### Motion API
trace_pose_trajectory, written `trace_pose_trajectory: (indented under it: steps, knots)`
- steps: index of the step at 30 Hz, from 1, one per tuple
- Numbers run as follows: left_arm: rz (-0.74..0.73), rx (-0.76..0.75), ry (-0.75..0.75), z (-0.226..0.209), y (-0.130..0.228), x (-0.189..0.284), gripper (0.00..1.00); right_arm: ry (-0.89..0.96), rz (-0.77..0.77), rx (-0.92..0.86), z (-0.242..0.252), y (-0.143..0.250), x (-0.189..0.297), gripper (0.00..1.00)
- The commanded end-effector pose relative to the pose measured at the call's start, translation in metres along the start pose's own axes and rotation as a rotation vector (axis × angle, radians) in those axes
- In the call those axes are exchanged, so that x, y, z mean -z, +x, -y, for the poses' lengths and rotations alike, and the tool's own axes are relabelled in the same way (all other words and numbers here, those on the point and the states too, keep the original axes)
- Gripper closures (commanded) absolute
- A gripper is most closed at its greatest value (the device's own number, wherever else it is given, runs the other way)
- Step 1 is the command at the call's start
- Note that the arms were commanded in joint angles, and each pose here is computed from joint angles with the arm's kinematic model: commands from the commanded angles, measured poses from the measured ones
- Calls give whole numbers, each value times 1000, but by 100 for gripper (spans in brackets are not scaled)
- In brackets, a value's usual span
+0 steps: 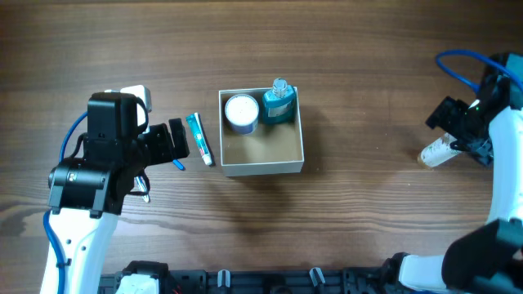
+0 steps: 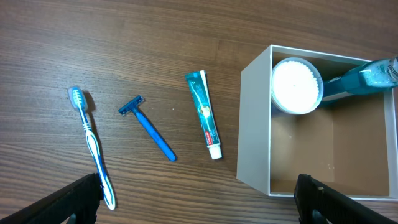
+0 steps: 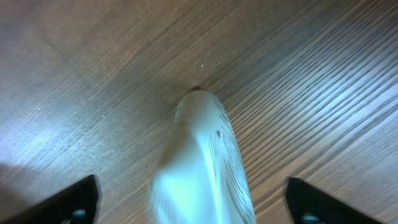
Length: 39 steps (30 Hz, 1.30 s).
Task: Pack container
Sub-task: 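Grasp the white Pantene tube with the right gripper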
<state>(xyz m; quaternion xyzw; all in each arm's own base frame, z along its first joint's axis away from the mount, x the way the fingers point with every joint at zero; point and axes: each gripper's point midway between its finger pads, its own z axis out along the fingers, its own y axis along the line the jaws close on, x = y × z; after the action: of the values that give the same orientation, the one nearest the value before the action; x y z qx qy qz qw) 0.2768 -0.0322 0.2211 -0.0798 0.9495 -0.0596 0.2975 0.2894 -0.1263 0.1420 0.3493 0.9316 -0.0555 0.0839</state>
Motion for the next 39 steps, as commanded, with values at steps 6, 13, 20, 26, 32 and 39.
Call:
trace_pose_trajectory:
  steps: [6,13,20,26,32,39]
  knots:
    - [14,5,19,5,-5,4,0,0,-21,15,-1,-1,-9,81]
    - [13,5,19,5,-5,4,0,-7,-4,19,-3,-4,-8,96]
    - [14,5,19,5,-5,4,0,-242,97,349,-62,9,50,96]
    - [14,5,19,5,-5,4,0,-376,244,714,-127,60,156,96]
    - [13,5,19,5,-5,4,0,-524,357,1077,-191,126,212,96]
    - [13,5,19,5,-5,4,0,-523,292,1300,-240,165,185,96]
